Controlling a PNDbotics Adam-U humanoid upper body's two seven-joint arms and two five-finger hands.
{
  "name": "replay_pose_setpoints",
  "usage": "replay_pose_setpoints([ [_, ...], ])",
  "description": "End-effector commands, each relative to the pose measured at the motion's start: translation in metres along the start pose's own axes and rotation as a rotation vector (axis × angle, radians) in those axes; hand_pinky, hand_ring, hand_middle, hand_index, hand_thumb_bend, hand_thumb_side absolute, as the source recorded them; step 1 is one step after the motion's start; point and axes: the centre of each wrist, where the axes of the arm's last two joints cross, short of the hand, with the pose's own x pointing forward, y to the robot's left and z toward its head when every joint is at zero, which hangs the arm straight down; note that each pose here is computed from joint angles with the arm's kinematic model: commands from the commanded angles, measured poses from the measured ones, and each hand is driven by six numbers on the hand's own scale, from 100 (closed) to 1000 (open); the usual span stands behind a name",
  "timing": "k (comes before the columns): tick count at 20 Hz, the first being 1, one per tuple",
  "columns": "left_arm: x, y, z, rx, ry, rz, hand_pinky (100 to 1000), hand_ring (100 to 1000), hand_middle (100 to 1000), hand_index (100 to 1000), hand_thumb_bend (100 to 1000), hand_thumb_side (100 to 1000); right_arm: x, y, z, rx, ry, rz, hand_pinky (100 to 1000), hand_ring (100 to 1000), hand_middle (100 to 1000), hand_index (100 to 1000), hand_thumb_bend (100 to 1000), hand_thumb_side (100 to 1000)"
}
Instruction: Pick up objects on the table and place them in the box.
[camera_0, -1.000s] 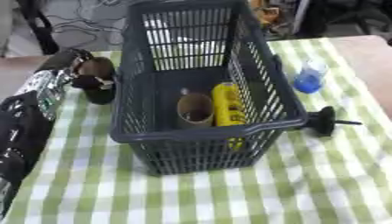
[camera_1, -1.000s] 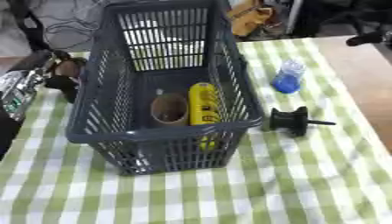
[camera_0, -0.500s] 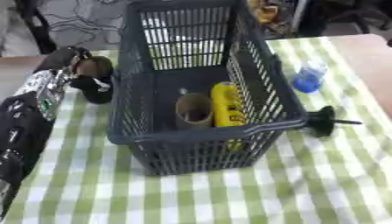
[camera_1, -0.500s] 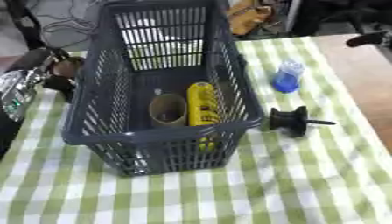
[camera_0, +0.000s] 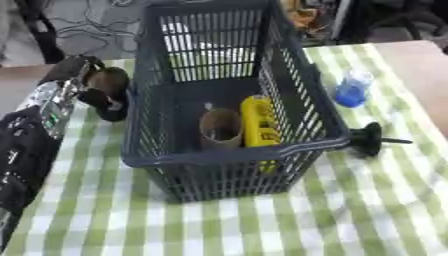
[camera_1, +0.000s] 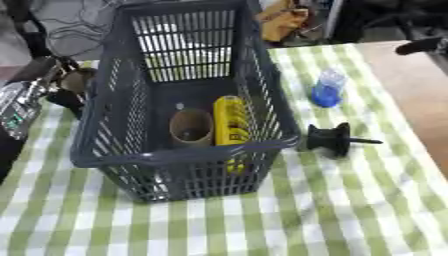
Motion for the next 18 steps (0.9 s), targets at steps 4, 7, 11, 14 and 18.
replay_pose_setpoints([
  [4,0.002,0.026,-0.003,0.022,-0.013,0.047,354,472,580,640,655,100,0.006,-0.006,-0.005,0.000,-0.029,0.020,603,772,744,975,112,700],
  [7,0.001,0.039,-0.003,0.027,-0.016,0.050,357,472,580,640,657,100,0.005,-0.006,-0.004,0.002,-0.025,0.020,603,772,744,975,111,701],
  [11,0.002,0.057,-0.003,0.063,-0.029,0.040,359,472,579,647,652,100,0.004,-0.007,-0.003,0.003,-0.021,0.019,604,772,744,975,110,702],
  [14,0.004,0.075,-0.003,0.107,-0.042,0.033,357,471,579,649,630,100,0.003,-0.007,-0.002,0.005,-0.017,0.021,605,772,745,974,107,703],
  [18,0.009,0.098,-0.001,0.174,-0.067,0.043,350,467,576,649,610,100,0.002,-0.007,-0.002,0.008,-0.013,0.020,606,771,745,974,106,703],
])
